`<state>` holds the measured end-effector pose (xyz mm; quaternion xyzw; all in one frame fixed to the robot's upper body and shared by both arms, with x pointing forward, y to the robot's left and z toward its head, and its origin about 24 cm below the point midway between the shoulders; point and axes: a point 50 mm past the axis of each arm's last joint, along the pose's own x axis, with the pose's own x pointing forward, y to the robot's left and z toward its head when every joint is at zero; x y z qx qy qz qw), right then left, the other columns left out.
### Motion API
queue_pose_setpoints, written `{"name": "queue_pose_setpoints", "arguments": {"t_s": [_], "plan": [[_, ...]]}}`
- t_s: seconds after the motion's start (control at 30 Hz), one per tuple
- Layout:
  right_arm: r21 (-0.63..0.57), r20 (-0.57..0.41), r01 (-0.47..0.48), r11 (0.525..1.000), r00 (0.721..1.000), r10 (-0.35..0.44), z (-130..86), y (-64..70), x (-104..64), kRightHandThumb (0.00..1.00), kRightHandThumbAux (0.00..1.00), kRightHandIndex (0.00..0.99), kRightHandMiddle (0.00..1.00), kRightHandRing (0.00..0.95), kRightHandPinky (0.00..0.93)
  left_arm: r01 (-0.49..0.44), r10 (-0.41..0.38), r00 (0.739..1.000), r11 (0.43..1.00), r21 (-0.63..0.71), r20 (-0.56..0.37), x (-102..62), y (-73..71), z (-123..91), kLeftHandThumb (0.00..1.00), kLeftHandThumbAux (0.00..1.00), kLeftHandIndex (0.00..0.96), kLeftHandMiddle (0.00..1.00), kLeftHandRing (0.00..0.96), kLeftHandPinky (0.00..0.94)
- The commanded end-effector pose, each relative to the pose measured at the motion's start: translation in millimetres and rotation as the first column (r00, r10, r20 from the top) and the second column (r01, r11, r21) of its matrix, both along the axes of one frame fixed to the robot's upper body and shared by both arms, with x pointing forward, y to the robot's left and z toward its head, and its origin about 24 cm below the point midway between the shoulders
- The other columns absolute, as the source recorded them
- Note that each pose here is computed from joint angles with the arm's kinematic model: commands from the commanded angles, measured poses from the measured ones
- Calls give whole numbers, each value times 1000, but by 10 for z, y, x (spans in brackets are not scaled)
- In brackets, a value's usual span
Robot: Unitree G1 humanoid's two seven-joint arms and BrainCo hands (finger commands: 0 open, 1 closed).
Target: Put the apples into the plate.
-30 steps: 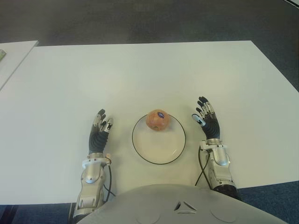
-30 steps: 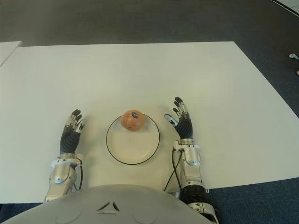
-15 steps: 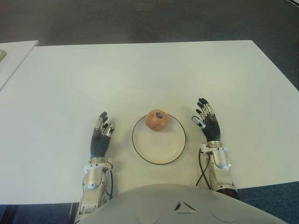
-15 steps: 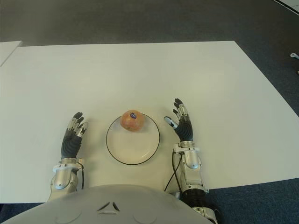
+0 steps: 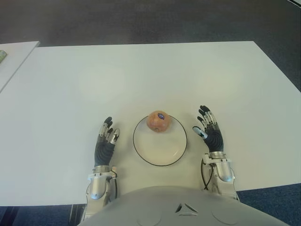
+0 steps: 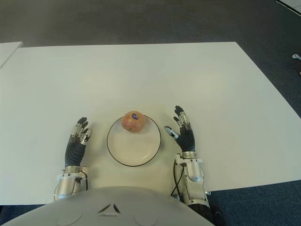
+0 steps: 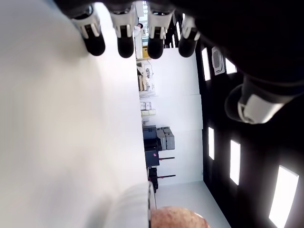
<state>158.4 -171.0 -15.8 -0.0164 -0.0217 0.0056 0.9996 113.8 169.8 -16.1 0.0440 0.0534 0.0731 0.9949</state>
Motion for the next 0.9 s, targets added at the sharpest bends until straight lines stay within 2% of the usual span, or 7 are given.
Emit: {"name": "queue_pose_setpoints", "arguments": {"t_s": [0.03, 0.37, 0.9], "plan": [[-15, -242, 15, 1000, 970, -18, -345, -16, -449, 75, 603, 0, 0, 0, 0, 18, -18, 999, 1000, 12, -35, -91, -51, -78, 5, 414, 0, 0, 0, 0], [-41, -256, 10, 999, 967, -20, -302, -41, -516, 53, 597, 0, 0, 0, 0, 23, -25, 999, 998, 57, 33, -120, -60, -64, 12, 414, 0, 0, 0, 1], [-24, -247, 11, 1000, 969, -16, -245, -40, -534, 66, 621, 0, 0, 0, 0, 28, -29, 999, 999, 46, 38, -127, -70, -64, 9, 404, 0, 0, 0, 6]]}}
